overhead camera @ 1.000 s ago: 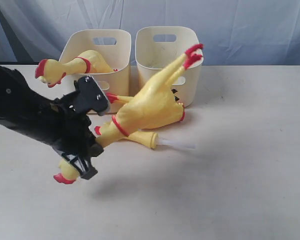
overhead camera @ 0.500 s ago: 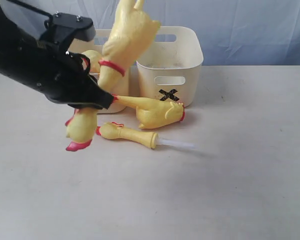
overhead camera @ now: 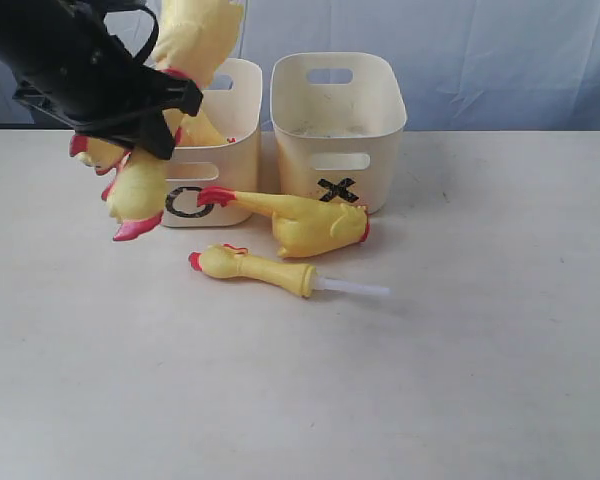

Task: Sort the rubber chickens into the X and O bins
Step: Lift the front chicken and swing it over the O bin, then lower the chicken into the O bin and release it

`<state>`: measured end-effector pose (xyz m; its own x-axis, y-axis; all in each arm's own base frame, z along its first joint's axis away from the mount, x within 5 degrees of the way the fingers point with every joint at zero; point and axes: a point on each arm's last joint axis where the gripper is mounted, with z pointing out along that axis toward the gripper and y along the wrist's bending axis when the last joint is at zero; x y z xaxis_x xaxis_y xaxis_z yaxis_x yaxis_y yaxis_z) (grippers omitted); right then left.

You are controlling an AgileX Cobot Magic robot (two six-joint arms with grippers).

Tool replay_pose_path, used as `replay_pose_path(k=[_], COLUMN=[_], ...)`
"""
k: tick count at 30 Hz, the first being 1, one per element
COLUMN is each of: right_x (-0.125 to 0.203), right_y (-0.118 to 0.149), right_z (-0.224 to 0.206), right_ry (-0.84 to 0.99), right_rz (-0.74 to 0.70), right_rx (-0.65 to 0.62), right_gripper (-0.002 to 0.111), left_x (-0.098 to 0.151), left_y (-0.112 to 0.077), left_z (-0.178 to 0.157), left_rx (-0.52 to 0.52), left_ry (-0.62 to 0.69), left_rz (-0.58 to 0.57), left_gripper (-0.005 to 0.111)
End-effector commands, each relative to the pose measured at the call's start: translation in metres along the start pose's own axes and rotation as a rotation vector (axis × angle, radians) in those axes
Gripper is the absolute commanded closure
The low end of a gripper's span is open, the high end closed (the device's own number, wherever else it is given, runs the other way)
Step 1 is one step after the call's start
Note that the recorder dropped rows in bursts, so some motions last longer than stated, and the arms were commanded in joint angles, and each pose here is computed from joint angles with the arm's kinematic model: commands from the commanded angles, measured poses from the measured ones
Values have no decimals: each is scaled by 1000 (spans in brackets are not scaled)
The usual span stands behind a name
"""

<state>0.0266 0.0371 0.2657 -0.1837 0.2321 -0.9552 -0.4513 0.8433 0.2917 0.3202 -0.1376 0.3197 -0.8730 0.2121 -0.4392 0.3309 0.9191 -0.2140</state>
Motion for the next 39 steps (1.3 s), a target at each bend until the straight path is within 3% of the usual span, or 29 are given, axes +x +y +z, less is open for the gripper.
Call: replay_pose_path(k=[1, 8, 20, 39], right_x=[-2, -2, -2, -2], right_y=[1, 1, 1, 1], right_z=[0, 0, 0, 0], right_ry=[-4, -4, -4, -4], right_rz=[-2, -2, -2, -2], right_rx=[-5, -5, -5, -5], right_gripper=[109, 109, 109, 109], left_x=[-21, -46, -68, -72], left_y=[10, 20, 29, 34], left_z=[3, 16, 44, 49], left_rx=[-7, -49, -60, -47], left_ry=[4, 63, 107, 92], left_rz=[-63, -68, -77, -115], left_gripper=[107, 107, 107, 107])
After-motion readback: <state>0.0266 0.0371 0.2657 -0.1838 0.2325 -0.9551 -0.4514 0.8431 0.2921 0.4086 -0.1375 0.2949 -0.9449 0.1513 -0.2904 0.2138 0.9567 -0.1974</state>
